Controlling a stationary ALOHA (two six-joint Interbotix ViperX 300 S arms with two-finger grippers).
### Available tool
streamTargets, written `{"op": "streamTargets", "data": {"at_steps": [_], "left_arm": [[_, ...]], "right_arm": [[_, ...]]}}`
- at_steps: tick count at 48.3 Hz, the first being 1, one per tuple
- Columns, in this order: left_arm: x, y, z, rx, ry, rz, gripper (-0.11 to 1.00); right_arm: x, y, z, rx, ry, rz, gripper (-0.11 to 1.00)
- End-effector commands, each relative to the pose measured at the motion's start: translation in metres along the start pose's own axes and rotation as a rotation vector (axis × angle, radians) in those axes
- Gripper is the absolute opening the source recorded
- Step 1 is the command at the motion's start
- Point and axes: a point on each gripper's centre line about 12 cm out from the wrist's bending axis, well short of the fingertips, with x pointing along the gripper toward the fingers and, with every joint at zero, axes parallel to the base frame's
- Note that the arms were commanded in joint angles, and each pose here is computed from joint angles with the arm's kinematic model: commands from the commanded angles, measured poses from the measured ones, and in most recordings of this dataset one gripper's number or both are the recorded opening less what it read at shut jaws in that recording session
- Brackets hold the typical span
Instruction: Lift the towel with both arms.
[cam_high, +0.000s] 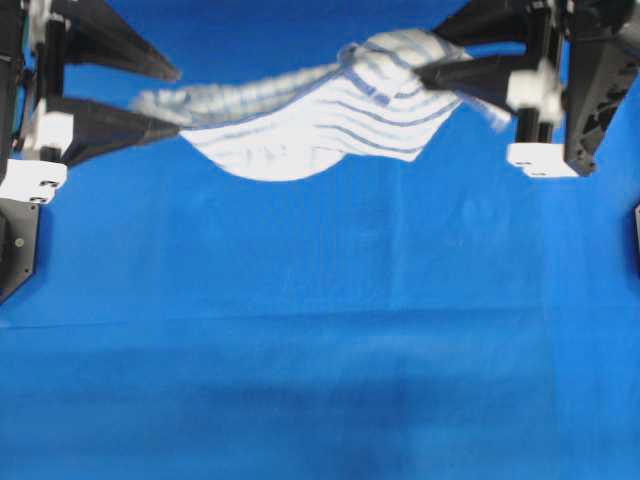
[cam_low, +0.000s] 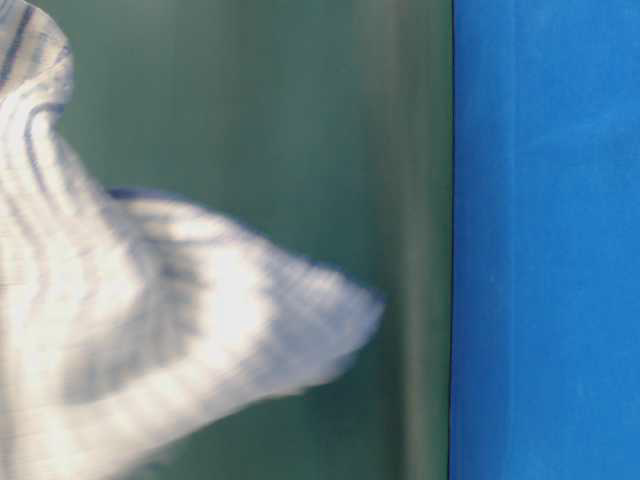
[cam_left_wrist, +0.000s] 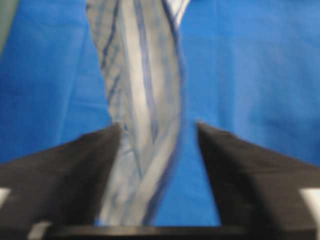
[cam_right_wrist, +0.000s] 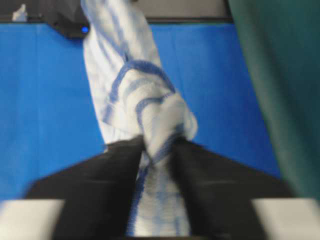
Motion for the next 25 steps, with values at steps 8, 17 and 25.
{"op": "streamTargets", "data": {"at_steps": [8, 17, 25], "left_arm": [[-0.015, 0.0, 0.004, 0.001, -0.057, 0.001, 0.91], [-0.01, 0.001, -0.008, 0.002, -0.043, 0.003, 0.9], [0.001, 0.003, -0.026, 0.002, -0.049, 0.011, 0.91]], "right_arm": [[-0.006, -0.004, 0.006, 0.001, -0.025, -0.015, 0.63], [-0.004, -0.008, 0.003, 0.006, -0.014, -0.026, 0.63], [0.0, -0.014, -0.016, 0.009, 0.027, -0.044, 0.63]]}}
